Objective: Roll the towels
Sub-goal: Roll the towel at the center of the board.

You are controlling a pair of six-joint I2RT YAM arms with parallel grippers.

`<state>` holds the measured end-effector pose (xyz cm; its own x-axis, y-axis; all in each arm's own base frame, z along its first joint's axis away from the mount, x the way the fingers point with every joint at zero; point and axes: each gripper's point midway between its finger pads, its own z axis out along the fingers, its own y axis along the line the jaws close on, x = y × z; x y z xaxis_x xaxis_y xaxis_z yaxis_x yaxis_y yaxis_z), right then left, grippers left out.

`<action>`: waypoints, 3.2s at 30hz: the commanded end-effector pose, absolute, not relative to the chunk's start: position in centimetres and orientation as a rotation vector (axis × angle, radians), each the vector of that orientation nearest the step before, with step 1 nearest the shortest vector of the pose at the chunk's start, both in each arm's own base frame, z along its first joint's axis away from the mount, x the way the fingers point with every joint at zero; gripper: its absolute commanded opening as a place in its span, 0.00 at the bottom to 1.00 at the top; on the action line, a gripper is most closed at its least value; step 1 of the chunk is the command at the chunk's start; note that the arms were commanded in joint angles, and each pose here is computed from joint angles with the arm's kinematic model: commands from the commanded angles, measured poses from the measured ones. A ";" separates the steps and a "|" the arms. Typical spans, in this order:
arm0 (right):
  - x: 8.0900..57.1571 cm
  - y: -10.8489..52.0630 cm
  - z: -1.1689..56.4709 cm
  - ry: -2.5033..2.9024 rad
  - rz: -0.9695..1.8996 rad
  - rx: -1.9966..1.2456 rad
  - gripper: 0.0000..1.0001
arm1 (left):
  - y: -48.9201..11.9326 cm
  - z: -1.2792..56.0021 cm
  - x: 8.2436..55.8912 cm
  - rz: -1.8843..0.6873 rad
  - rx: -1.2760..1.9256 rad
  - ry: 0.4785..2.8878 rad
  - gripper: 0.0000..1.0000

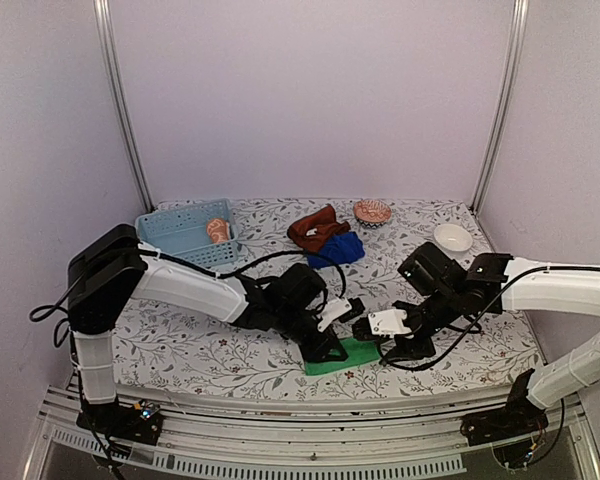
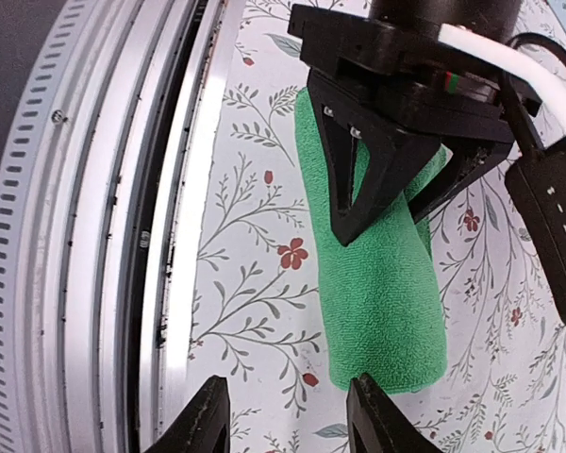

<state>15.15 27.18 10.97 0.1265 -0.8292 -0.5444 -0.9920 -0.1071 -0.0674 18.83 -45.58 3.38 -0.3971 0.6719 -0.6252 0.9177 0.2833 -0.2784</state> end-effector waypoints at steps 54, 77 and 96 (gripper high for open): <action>14.2 31.4 0.5 2.132 0.878 -2.218 0.15 | -30.9 8.6 21.2 -0.440 0.865 2.188 0.62; 16.7 31.6 -0.6 2.474 1.259 -1.981 0.13 | -40.1 6.2 14.8 0.175 1.544 1.563 0.56; 16.8 32.1 -0.6 2.564 1.494 -1.847 0.14 | -40.1 0.5 17.3 0.434 1.650 1.502 0.58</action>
